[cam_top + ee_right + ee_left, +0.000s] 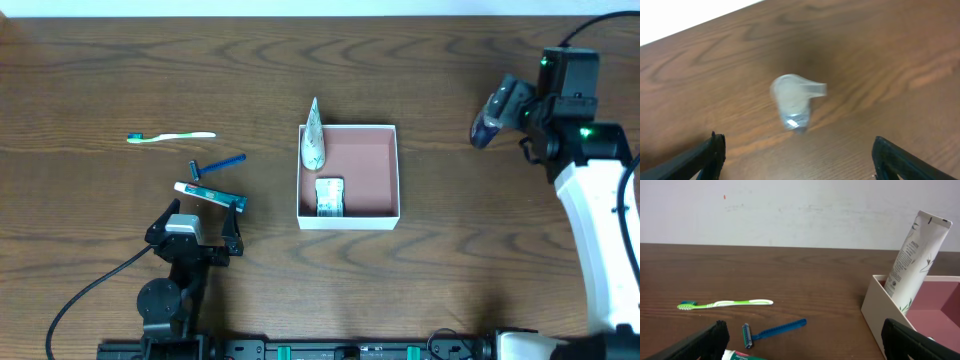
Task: Pack container
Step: 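Move the right gripper to the blue foam soap bottle and grasp it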
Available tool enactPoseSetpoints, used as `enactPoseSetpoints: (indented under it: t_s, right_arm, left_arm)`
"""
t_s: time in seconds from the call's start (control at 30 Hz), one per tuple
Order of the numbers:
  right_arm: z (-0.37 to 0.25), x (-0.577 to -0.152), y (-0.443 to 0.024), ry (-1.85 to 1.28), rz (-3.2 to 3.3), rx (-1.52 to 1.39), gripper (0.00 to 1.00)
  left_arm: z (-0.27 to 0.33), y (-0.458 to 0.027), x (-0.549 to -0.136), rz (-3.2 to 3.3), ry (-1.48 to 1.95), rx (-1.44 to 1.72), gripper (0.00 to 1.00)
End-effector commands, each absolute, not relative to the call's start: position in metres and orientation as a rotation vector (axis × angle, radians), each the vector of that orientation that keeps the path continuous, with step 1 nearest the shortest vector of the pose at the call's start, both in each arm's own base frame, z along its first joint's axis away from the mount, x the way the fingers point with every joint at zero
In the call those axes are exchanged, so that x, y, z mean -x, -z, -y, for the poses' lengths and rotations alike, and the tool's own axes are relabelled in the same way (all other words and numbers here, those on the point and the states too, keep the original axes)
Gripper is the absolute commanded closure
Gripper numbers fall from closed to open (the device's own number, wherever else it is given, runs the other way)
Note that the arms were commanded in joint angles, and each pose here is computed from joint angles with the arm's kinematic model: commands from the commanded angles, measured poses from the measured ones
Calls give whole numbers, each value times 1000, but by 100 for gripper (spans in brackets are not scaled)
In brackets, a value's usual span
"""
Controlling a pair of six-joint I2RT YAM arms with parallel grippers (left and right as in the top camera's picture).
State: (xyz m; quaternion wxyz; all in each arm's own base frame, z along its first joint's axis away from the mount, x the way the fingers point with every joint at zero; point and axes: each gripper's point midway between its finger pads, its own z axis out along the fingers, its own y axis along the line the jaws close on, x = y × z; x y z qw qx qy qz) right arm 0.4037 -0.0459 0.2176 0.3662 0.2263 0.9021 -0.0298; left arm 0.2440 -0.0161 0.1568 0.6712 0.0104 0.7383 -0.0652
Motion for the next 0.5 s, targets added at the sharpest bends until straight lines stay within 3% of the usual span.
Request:
enactPoseSetpoints:
  t_s: [0.0,0.47]
  right_arm:
    - [63,-411,-197,71,-2322,-753,4]
    - [57,-457,-144,-45,-2333,-801,1]
  left_arm:
    - [18,-141,-243,-1707,159,-35,2]
    - [18,-141,-243,-1707,159,-35,2]
